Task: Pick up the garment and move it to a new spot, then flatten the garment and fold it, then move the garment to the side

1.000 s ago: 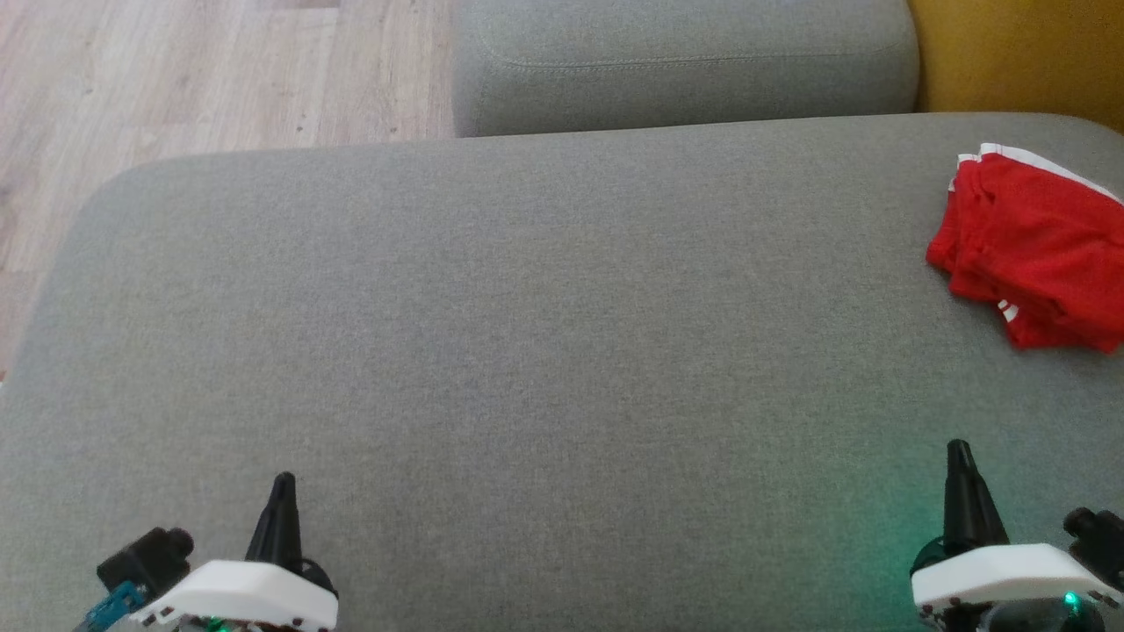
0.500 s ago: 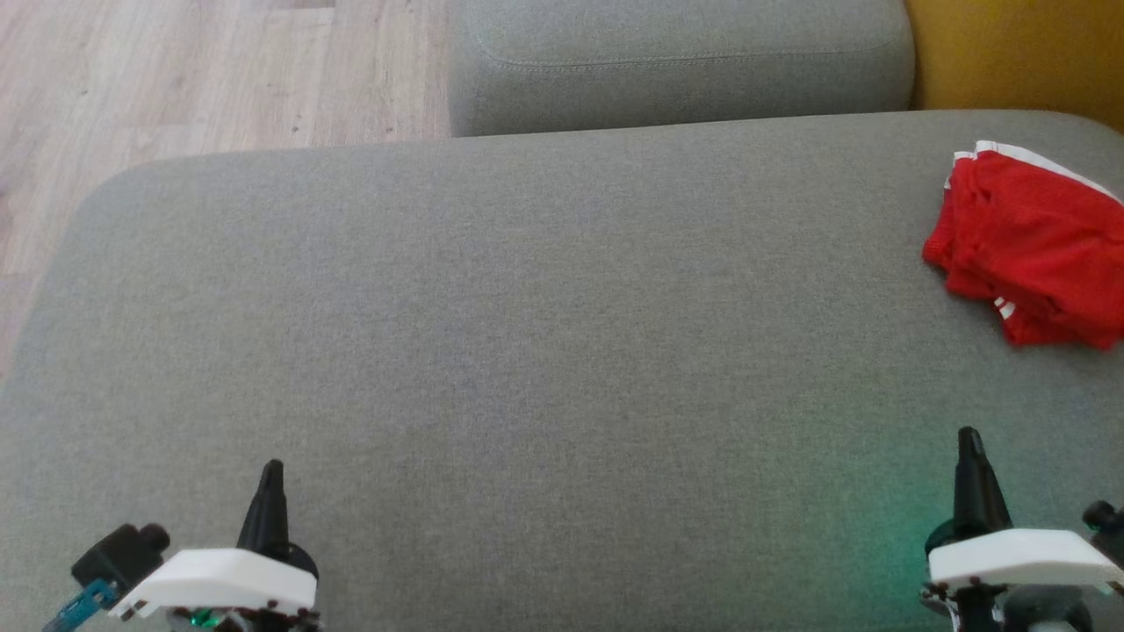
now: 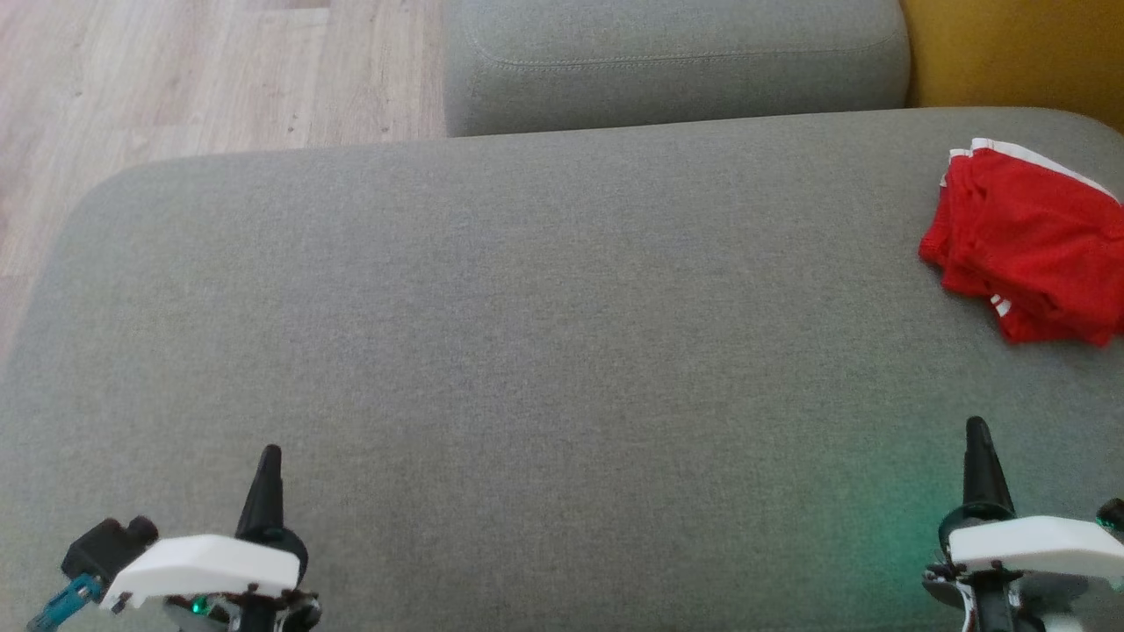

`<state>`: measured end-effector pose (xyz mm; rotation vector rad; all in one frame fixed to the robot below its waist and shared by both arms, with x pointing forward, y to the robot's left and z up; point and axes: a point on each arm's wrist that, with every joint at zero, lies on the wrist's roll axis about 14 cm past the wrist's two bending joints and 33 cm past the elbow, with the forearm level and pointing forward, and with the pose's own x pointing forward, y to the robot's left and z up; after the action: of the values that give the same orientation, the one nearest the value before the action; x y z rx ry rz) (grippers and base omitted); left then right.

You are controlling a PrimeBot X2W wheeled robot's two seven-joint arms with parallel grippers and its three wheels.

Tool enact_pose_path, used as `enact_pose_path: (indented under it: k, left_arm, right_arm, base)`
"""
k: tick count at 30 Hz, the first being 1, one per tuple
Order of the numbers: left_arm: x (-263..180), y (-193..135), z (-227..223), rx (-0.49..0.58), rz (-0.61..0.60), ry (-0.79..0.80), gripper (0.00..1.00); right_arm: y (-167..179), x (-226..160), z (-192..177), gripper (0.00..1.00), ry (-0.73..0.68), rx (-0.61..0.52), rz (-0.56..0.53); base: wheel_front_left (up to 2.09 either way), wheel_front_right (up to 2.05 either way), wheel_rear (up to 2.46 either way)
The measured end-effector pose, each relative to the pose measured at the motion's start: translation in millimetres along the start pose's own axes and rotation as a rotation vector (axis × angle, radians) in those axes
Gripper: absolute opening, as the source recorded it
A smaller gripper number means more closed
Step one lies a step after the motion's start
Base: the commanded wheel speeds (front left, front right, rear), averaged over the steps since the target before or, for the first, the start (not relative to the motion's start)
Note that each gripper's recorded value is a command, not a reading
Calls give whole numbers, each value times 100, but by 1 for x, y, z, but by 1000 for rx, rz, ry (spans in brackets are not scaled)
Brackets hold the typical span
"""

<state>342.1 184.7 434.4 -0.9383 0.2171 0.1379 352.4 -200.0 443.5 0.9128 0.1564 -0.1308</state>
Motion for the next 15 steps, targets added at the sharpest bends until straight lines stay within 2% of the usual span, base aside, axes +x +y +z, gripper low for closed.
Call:
enact_pose_path:
  k: [15]
  left_arm:
    - [5, -6, 7, -163, -24, -2, 0]
  right_arm:
    - [4, 3, 5, 0, -1, 171, 9]
  base:
    - [0, 0, 0]
